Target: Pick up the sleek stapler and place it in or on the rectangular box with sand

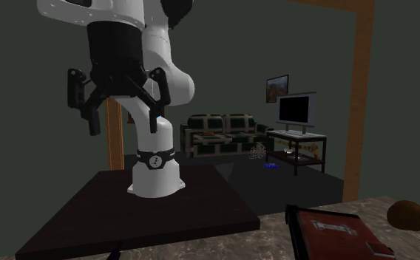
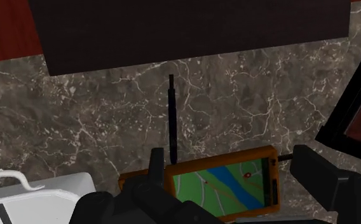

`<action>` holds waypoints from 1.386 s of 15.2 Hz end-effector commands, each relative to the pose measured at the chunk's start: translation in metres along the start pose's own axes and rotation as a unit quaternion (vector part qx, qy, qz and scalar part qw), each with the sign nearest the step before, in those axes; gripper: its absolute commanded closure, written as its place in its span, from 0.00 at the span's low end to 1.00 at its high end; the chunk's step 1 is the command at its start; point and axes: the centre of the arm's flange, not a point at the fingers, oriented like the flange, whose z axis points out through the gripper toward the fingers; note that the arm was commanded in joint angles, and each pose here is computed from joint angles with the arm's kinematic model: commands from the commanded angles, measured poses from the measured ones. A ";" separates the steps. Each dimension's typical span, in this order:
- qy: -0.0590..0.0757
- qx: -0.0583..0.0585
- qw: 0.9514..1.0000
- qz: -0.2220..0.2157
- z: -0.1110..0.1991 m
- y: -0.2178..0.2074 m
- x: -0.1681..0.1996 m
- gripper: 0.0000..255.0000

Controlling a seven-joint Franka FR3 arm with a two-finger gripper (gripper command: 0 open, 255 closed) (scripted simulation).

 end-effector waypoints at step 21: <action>0.023 -0.011 1.000 -0.012 0.223 0.030 0.041 0.00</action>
